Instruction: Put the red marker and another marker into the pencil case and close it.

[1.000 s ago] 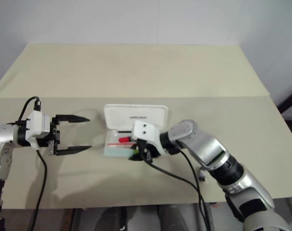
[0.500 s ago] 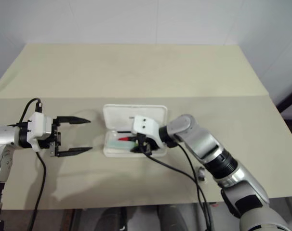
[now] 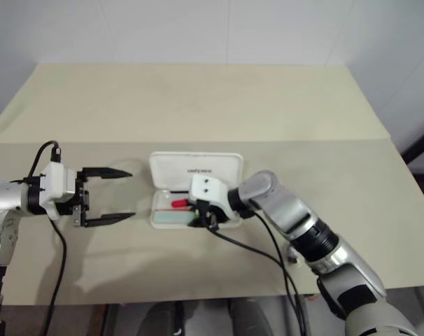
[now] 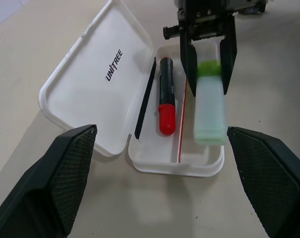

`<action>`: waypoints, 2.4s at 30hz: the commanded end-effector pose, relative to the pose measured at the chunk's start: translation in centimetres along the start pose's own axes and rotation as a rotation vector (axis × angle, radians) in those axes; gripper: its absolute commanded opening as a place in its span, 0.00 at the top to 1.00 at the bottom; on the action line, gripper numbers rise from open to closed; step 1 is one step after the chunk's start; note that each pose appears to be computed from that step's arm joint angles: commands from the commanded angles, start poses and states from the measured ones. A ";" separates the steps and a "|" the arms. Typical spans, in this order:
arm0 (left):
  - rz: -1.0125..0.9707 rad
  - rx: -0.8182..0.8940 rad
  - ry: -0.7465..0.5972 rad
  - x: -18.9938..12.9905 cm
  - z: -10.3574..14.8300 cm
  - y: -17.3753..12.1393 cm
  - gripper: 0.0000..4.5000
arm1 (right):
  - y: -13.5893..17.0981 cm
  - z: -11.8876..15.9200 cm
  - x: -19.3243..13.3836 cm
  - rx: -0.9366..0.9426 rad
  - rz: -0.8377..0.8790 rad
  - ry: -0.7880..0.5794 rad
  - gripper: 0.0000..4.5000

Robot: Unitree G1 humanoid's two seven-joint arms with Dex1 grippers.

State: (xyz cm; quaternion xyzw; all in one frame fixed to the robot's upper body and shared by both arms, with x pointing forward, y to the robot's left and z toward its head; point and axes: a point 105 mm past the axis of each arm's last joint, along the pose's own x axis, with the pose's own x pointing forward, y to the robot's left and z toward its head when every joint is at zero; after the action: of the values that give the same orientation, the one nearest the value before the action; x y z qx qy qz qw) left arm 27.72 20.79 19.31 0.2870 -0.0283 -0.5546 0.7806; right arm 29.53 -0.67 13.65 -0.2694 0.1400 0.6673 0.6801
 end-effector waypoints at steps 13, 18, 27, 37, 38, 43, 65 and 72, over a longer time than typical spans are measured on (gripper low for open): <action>0.018 0.034 -0.027 -0.2 1.3 0.2 0.00 | -1.3 4.5 -1.9 -0.122 -0.031 -0.119 0.00; -0.040 0.030 -0.083 1.7 2.1 -0.3 0.00 | -0.5 4.4 -5.0 -0.105 -0.044 -0.137 0.00; -0.159 -0.003 -0.204 5.6 3.5 -1.7 0.00 | 1.8 0.8 -12.6 0.164 -0.224 -0.054 0.00; -0.309 -0.075 -0.313 9.6 4.2 -4.0 0.00 | 3.9 -4.7 -21.5 0.594 -0.736 0.149 0.00; -0.326 -0.069 -0.311 9.6 4.2 -4.2 0.00 | 4.4 -5.0 -21.6 0.612 -0.748 0.143 0.00; -0.360 -0.047 -0.326 10.3 4.3 -3.7 0.00 | 6.5 -6.8 -20.0 0.725 -0.772 0.078 0.00; -0.376 -0.019 -0.322 10.4 4.2 -3.1 0.00 | 10.8 -9.5 -16.6 1.187 -1.033 0.178 0.00; -0.346 -0.008 -0.299 9.6 4.2 -2.8 0.00 | 11.2 -10.3 -15.0 1.227 -0.970 0.216 0.00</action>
State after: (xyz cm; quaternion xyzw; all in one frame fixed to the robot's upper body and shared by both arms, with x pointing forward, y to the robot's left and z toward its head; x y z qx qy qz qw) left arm 27.82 9.79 17.93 0.1851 -0.0718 -0.7235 0.6611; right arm 19.27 -19.43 11.50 0.0590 0.4124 0.0696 0.9064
